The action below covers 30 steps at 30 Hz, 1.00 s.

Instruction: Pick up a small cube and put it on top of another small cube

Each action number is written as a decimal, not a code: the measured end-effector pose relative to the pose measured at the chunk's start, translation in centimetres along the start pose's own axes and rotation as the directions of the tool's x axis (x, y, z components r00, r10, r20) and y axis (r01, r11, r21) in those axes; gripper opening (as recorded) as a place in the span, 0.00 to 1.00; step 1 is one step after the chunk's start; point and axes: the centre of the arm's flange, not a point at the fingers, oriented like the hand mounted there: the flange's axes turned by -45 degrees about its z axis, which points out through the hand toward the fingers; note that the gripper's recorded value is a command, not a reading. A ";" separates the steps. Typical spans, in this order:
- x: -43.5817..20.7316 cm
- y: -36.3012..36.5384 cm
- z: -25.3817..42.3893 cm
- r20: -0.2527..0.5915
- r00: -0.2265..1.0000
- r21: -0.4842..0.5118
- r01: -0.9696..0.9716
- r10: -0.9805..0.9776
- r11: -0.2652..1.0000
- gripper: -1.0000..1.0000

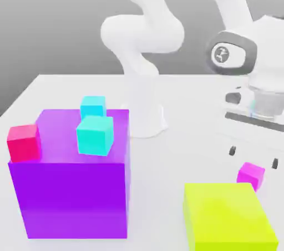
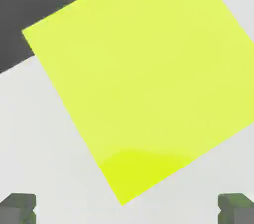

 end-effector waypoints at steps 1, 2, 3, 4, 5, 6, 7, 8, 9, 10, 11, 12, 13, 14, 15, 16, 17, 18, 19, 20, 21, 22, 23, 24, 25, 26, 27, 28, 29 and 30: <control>-1.1 0.1 0.7 0.023 1.000 -0.003 -0.018 0.018 1.000 0.50; -2.2 0.3 1.3 0.046 0.998 -0.006 -0.035 0.035 0.999 0.50; -3.4 0.4 1.8 0.069 0.996 -0.010 -0.051 0.051 0.999 0.50; -4.6 0.5 2.3 0.091 0.994 -0.013 -0.065 0.066 0.998 0.50; -5.1 0.5 2.8 0.102 0.992 -0.013 -0.072 0.073 0.997 0.50; -5.4 0.5 3.2 0.108 0.991 -0.011 -0.077 0.078 0.997 0.50; -5.6 0.4 3.7 0.112 0.990 -0.010 -0.080 0.081 0.997 0.50; -5.7 0.3 4.2 0.114 0.990 -0.008 -0.082 0.083 0.997 0.50; -5.8 0.3 4.8 0.116 0.990 -0.007 -0.083 0.084 0.996 0.50; -5.9 0.2 5.4 0.116 0.990 -0.007 -0.084 0.084 0.996 0.50; -6.0 0.3 6.1 0.117 0.990 -0.007 -0.084 0.085 0.996 0.50; -6.1 0.3 6.8 0.116 0.990 -0.008 -0.084 0.084 0.996 0.50; -6.2 0.4 7.5 0.116 0.990 -0.010 -0.083 0.084 0.996 0.50; -6.3 0.5 8.3 0.115 0.990 -0.013 -0.082 0.083 0.997 0.50; -6.4 0.6 8.9 0.113 0.990 -0.015 -0.080 0.081 0.997 0.00; -6.4 0.6 8.9 0.113 0.990 -0.015 -0.080 0.081 0.997 0.00; -6.4 0.6 8.9 0.113 0.990 -0.015 -0.080 0.081 0.997 0.00; -6.4 0.6 8.9 0.114 0.990 -0.014 -0.080 0.081 0.997 0.00; -6.4 0.6 8.9 0.114 0.990 -0.013 -0.080 0.081 0.997 0.00; -6.4 0.6 8.9 0.115 0.990 -0.013 -0.080 0.081 0.997 0.00; -6.4 0.7 9.3 0.113 0.990 -0.014 -0.079 0.080 0.997 0.00; -6.4 0.6 9.0 0.114 0.990 -0.014 -0.080 0.081 0.997 0.00; -6.3 0.5 8.5 0.115 0.990 -0.012 -0.081 0.082 0.997 0.00; -6.2 0.4 7.9 0.116 0.990 -0.009 -0.083 0.084 0.997 0.00; -6.1 0.3 7.2 0.117 0.990 -0.007 -0.084 0.084 0.996 0.00; -6.0 0.3 6.5 0.117 0.990 -0.006 -0.085 0.085 0.996 0.00; -6.0 0.2 5.8 0.117 0.989 -0.005 -0.085 0.085 0.996 0.00; -5.9 0.2 5.2 0.117 0.990 -0.005 -0.084 0.084 0.996 0.00; -5.8 0.3 4.6 0.116 0.990 -0.006 -0.084 0.084 0.996 0.00; -5.8 0.3 4.0 0.116 0.990 -0.007 -0.083 0.083 0.997 0.00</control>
